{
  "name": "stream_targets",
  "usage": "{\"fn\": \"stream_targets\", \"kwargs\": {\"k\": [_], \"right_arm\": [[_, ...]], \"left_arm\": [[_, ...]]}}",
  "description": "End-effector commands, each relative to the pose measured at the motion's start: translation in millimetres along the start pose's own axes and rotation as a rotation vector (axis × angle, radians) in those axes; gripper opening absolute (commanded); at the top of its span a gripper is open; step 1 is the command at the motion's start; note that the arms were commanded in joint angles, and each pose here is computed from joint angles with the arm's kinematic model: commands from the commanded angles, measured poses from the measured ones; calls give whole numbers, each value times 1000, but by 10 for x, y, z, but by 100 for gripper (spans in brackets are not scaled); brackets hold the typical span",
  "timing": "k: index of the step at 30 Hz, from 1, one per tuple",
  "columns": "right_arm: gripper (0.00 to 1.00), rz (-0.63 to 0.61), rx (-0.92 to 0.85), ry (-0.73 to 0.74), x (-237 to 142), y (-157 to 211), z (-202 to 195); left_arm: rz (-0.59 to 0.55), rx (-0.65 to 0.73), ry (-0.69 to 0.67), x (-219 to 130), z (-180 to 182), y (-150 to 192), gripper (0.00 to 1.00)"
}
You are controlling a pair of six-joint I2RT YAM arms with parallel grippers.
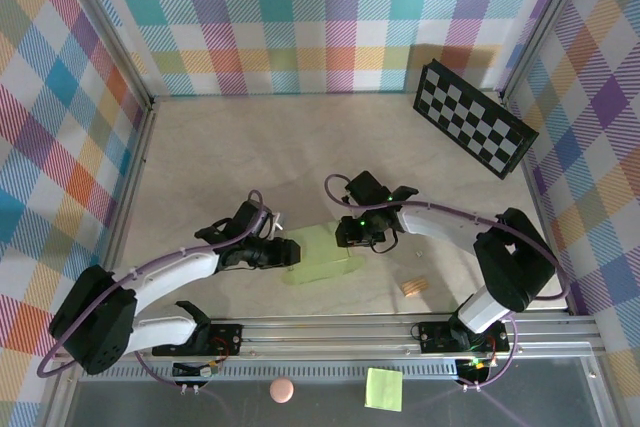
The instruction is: Fold the paper box
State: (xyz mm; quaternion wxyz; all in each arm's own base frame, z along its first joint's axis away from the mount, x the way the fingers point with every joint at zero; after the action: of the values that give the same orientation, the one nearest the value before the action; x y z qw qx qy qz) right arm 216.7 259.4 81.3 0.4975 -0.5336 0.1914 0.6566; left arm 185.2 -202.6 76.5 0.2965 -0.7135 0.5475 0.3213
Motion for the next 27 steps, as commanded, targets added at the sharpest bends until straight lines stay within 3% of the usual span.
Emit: {"fn": "stream_targets", "kwargs": {"k": [1, 11, 23, 27], "right_arm": [[37, -17, 6, 28, -79, -17, -12], [41, -86, -52, 97, -315, -131, -47], [42, -92, -63, 109, -375, -148, -49], [43, -92, -63, 113, -386, -130, -57]], "left_arm": [[-45, 26, -61, -111, 10, -68, 51], [-133, 205, -153, -407, -188, -363, 54], [58, 426, -278, -15, -344, -618, 52], [111, 460, -309, 147, -333, -688, 46]]}}
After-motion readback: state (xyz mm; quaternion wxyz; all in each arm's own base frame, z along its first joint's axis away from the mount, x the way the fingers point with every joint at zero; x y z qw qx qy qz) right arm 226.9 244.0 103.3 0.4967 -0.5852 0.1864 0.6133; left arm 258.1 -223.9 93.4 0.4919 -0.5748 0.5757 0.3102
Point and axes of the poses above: each hand's point on the last joint's axis, 136 mm out from that joint toward the fingers, its own x axis out along the fingers, its own z axis along the line the jaws close on, y = z × x, the point moved 2 cm from there along -x, back along the fingers, and after that the axes turned 15 degrees about -x, right-handed, at the moved point
